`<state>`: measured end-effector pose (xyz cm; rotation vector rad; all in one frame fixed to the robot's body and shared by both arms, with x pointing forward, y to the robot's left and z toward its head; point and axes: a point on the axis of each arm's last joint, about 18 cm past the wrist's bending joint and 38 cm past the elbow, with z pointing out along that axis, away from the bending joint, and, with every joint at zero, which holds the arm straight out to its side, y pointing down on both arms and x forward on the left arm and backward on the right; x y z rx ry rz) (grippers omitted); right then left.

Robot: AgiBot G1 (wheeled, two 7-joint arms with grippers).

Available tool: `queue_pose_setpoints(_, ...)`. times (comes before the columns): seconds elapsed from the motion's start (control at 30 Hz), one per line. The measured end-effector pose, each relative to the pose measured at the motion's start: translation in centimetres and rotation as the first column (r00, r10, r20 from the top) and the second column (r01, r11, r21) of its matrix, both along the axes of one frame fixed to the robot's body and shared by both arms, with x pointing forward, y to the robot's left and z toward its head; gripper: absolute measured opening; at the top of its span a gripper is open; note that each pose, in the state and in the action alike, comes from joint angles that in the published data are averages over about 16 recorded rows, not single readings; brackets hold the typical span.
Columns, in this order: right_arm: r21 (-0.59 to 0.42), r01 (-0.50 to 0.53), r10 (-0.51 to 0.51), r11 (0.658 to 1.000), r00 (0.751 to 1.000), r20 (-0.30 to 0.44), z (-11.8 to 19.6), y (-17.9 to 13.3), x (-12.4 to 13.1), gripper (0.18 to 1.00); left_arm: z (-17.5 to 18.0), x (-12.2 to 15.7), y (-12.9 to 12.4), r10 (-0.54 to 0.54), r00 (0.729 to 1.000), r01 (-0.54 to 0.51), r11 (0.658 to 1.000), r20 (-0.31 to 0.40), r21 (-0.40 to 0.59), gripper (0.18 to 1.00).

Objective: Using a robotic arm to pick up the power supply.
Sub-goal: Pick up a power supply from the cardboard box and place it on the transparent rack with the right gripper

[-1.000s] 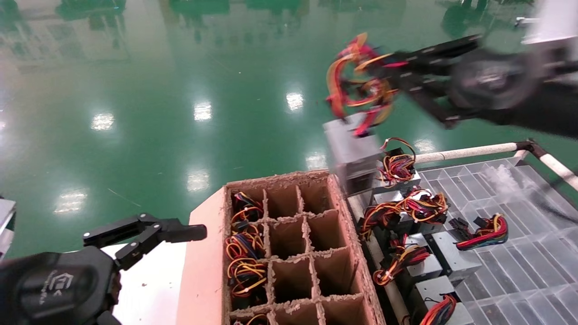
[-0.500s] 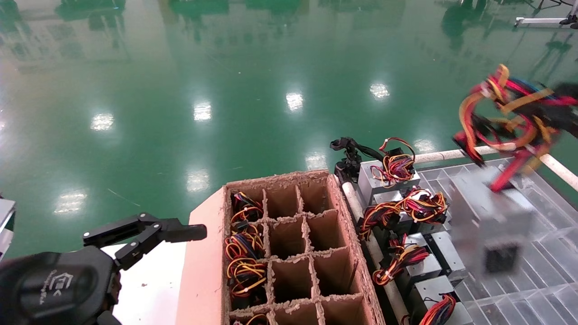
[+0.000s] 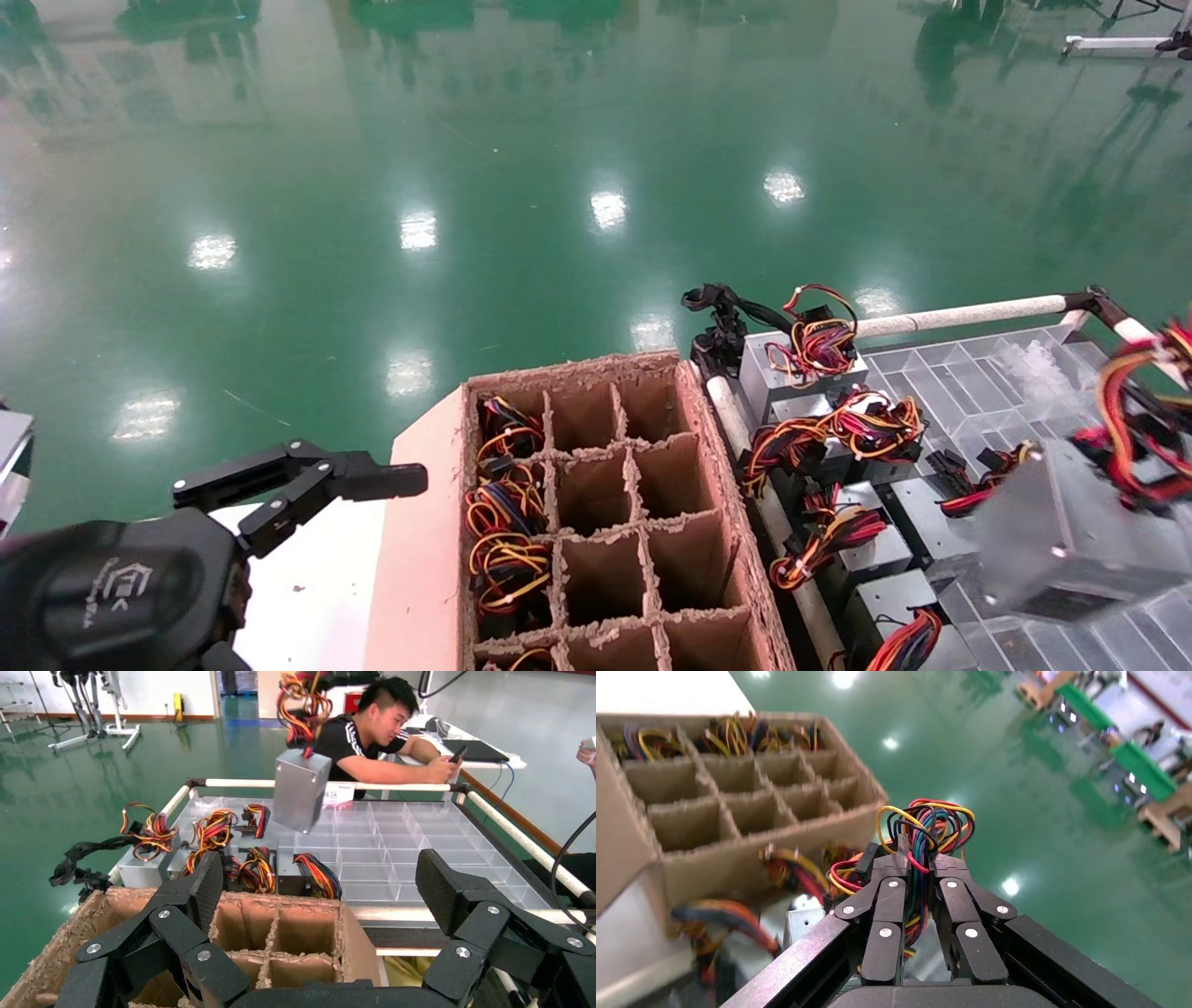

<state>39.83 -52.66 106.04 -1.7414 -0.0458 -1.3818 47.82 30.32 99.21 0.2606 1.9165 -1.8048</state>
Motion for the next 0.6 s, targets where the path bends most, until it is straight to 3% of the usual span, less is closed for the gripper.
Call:
queue_pose_setpoints(0.23,-0.013,0.040,-0.041,0.999,0.997,-0.064,-2.9,-1.4,0.7,0.212,0.0,0.0,0.0,0.000,1.000,0.000,1.000,0.000,0.000,1.001)
queue_pose_setpoints(0.6,-0.020,0.039,-0.041,0.999,0.984,-0.174,-7.9,-1.1,4.0,0.212,0.0,0.0,0.0,0.000,1.000,0.000,1.000,0.000,0.000,1.001)
